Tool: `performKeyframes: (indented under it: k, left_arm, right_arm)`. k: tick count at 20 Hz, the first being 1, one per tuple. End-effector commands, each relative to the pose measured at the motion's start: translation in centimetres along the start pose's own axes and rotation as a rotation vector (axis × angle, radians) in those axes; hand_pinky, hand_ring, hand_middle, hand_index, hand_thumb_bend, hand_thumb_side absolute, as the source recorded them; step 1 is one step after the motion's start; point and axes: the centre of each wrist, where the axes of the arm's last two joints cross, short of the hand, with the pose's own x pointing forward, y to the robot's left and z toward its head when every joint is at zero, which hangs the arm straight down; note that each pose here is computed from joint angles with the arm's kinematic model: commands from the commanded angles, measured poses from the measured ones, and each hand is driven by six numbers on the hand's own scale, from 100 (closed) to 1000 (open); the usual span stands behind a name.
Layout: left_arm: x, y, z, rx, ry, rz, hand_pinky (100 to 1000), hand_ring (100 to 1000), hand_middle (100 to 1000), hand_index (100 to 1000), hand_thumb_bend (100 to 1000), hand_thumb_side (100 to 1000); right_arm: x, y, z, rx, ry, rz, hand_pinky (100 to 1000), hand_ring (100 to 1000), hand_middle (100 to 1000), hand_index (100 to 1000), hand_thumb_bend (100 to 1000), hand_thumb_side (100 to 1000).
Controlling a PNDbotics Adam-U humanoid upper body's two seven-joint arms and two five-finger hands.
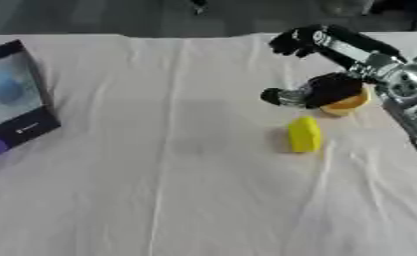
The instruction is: Pick up the objects with one hand, pass them to the other hand, and then place them into the box on the other side of the table.
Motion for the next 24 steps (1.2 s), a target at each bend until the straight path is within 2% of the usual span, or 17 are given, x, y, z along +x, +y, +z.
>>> performKeyframes:
  k: [1, 6, 13, 24]
  left_arm:
    - [0.5, 1.1, -0.1, 0.012, -0.012, -0.019, 831, 824, 801, 798, 566, 523]
    - [0.6, 1.1, -0.2, 0.003, -0.01, -0.027, 831, 824, 800, 798, 566, 524]
    - [0.7, 0.9, -0.3, -0.004, -0.012, -0.031, 832, 823, 798, 797, 566, 526]
    - [0.6, 0.6, -0.3, -0.026, -0.007, -0.029, 831, 823, 796, 795, 565, 534]
  right_arm:
    - [0.2, -1.8, 1.2, 0.078, -0.004, 0.088, 873, 855, 793, 856, 551, 396]
    - [-0.5, -2.2, 1.4, 0.196, 0.016, 0.146, 881, 857, 798, 857, 593, 364]
    - [-2.5, -1.1, 0.9, 0.272, 0.09, 0.175, 881, 844, 783, 850, 621, 340]
    - [-5.2, 0.3, 0.1, 0.232, 0.218, 0.226, 882, 830, 768, 832, 605, 298]
